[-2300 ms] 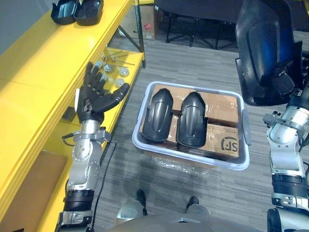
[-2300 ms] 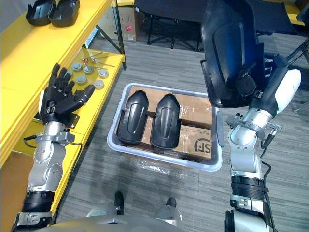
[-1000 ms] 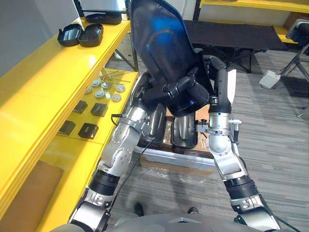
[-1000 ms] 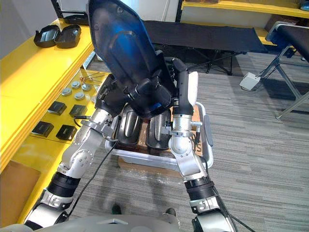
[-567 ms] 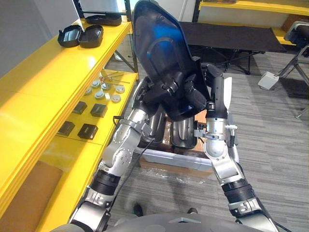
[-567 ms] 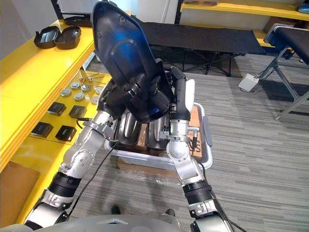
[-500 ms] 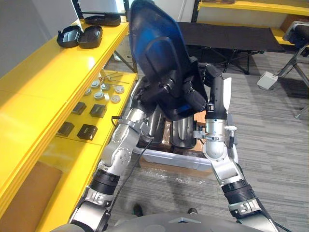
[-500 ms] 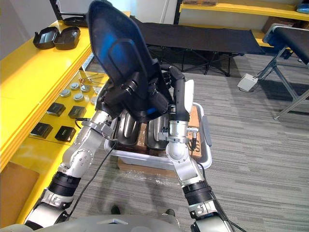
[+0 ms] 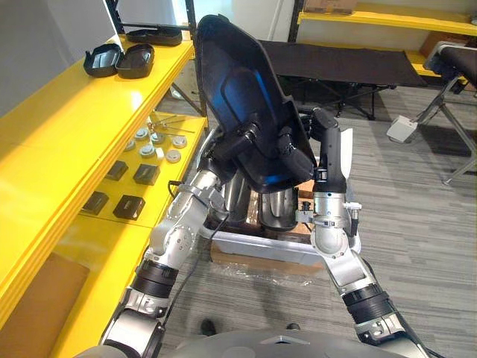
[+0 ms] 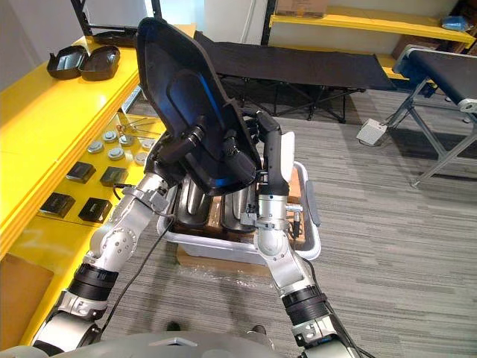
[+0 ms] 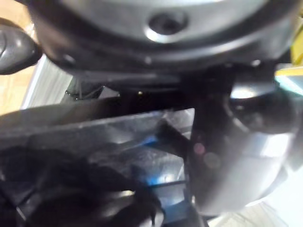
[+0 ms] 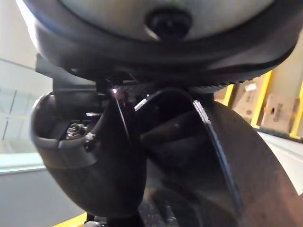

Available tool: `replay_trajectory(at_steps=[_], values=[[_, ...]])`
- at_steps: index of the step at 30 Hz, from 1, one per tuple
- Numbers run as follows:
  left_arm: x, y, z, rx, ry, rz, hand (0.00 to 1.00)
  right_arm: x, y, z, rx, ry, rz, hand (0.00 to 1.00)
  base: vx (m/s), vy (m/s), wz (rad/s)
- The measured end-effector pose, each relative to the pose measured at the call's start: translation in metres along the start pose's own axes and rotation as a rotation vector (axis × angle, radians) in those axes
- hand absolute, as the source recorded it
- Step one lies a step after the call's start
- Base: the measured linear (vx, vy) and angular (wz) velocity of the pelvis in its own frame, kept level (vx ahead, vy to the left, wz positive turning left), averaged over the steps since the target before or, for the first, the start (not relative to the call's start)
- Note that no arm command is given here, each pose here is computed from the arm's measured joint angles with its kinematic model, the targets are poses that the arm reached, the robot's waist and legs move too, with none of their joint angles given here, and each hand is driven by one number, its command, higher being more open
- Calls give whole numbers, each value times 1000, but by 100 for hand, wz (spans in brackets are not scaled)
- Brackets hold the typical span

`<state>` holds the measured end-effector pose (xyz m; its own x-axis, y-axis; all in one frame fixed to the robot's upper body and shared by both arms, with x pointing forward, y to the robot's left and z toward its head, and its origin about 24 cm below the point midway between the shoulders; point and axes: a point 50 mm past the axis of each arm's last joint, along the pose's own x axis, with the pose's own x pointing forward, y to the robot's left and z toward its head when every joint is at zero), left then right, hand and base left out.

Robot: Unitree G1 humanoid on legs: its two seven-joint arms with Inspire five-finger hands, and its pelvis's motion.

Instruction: Walk over and take three plastic housings, then place them on the shelf

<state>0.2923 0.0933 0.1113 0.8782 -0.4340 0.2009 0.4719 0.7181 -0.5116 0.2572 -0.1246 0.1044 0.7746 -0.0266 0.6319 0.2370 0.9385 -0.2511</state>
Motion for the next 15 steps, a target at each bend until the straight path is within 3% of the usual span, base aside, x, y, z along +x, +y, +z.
replay_trajectory(at_steps=[10,15], values=[[0,0,0,17,-39,5,0,3,0,4,13,-13,54,100,0,0,1],[1,-2,1,147,-70,29,0,3,2,2,1,17,80,100,0,0,0]])
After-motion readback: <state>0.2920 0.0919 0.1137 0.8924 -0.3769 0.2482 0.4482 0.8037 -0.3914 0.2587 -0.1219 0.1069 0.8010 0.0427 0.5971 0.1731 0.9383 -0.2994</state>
